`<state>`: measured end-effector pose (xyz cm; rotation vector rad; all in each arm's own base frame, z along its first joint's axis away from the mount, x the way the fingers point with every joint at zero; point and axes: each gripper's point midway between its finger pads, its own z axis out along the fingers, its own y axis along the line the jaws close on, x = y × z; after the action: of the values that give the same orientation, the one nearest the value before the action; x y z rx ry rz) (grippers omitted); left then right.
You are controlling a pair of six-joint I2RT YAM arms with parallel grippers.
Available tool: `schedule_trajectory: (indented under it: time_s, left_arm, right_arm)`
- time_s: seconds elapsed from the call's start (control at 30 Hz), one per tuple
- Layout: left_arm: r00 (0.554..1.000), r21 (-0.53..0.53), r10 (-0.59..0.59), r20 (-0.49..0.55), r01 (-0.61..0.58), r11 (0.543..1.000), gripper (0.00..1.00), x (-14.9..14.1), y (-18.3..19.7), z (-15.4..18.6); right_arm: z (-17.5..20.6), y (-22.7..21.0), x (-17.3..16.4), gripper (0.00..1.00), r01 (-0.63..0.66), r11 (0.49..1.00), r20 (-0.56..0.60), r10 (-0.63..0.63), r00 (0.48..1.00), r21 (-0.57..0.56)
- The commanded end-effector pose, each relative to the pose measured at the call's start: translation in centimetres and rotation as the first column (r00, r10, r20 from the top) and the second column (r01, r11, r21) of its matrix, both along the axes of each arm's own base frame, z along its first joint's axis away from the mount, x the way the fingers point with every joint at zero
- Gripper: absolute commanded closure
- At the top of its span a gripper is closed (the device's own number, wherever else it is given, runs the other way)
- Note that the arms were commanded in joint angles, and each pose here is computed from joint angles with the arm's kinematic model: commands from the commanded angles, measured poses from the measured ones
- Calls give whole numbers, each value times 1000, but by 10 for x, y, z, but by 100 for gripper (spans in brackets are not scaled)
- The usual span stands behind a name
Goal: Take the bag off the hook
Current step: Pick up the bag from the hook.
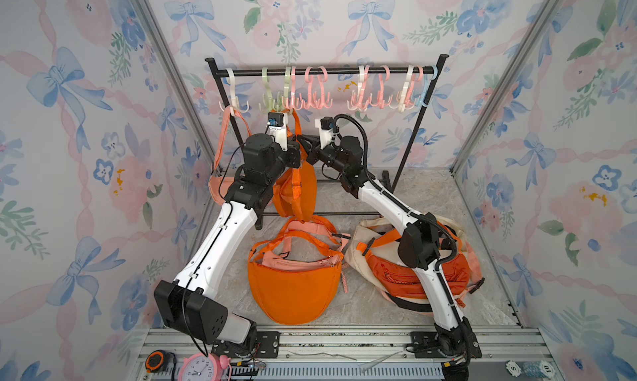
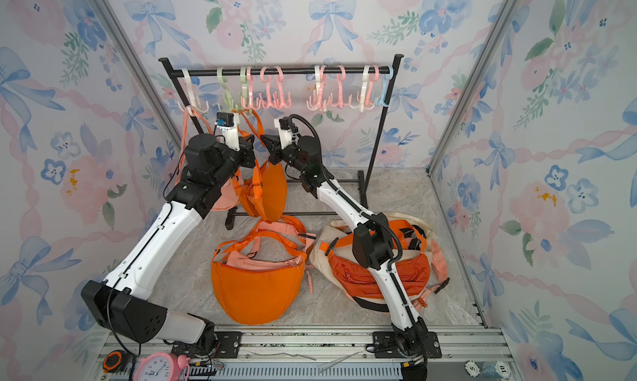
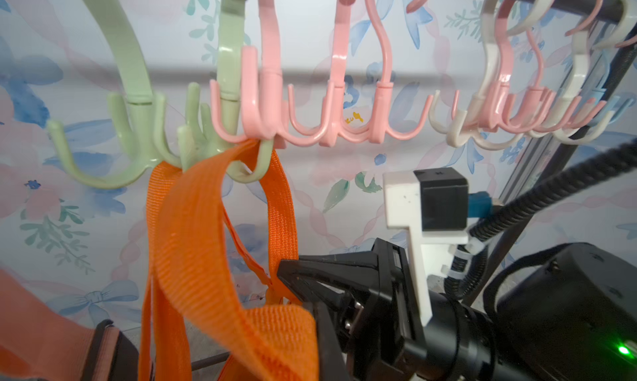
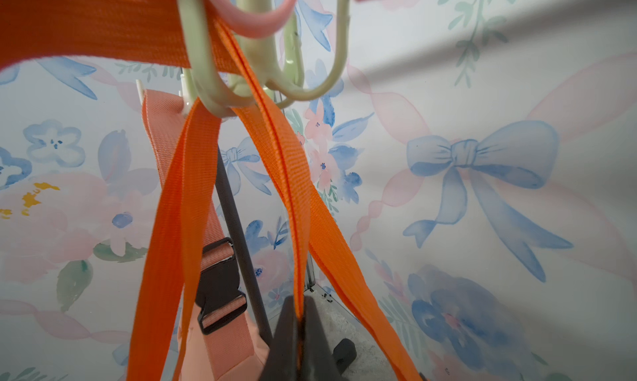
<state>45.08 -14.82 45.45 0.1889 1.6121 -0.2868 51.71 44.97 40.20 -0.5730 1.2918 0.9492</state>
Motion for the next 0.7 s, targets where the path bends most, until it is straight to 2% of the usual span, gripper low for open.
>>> schedule_trajectory:
  time_s: [0.0,0.33,0.67]
  left_arm:
    - [999,9,-13,52,13,1000,100,2,1,26]
    - [996,3,-16,84,15,1000,100,17,1,54]
    - [996,-28,-29,85,32,999,100,-8,4,50]
  right_arm:
    - [65,-20,-31,100,2,998,150,-11,989,62]
    - [98,-45,-45,100,31,997,193,-45,980,74]
    - [96,-62,-71,100,26,995,203,-44,978,92]
